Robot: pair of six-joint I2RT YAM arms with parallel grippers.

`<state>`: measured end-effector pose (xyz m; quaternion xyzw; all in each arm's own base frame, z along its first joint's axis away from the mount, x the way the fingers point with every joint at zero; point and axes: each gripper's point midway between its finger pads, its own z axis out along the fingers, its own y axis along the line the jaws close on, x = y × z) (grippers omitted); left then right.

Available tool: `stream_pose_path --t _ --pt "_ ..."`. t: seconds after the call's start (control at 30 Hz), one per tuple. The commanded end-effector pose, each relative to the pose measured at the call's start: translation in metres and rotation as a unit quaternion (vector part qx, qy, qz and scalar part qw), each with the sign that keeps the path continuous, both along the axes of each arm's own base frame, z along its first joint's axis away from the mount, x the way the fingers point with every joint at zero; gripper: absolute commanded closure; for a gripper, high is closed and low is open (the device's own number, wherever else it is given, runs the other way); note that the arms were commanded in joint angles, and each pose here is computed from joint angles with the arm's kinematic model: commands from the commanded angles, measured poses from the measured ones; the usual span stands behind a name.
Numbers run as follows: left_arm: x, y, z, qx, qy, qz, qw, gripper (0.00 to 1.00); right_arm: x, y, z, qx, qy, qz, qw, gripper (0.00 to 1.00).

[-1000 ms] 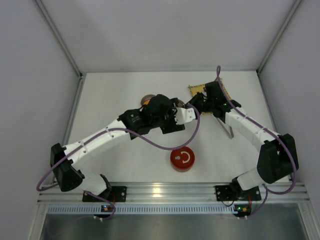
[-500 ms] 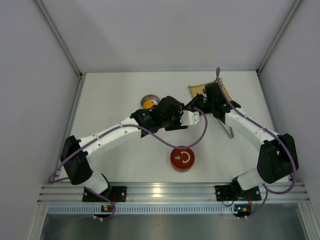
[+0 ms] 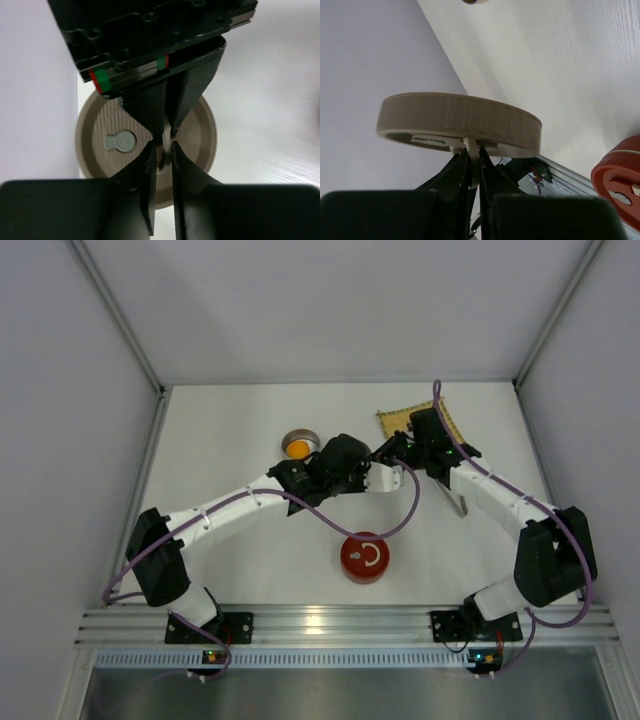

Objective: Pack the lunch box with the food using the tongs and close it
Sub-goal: Pick up the box lid from the center of the board.

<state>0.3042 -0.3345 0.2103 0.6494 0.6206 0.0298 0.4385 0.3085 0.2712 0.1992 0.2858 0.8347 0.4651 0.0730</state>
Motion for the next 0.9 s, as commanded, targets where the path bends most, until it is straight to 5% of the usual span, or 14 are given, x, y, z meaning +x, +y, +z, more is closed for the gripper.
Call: stream_pose_path --t 0.0,0.07,0.3,0.4,0.53,0.87 --pt "0.003 -0.007 0.008 -0.012 -0.016 -0.007 1.000 0.88 -0.010 0.006 0.026 0.036 -0.022 0.019 0.999 1.00" --pt "0.000 -0.005 0.002 -0.005 -0.007 -0.009 1.000 0.99 -0.010 0.006 0.028 0.039 -0.025 0.021 0.999 1.00" --pt "-0.006 0.004 0.001 -0.009 0.004 0.008 1.000 1.00 -0.009 0.008 0.027 0.047 -0.023 0.019 0.998 0.98" --pt "-0.008 0.008 0.003 -0.018 0.010 0.019 1.000 1.00 -0.009 0.010 0.028 0.056 -0.030 0.024 0.998 0.49" --pt "-0.010 0.017 0.001 -0.021 0.021 0.034 0.999 1.00 -0.008 0.011 0.035 0.067 -0.047 0.035 0.996 0.28" --pt "0.003 0.048 0.009 -0.078 0.063 0.101 0.990 1.00 0.012 -0.014 0.068 0.060 -0.135 0.046 0.988 0.12"
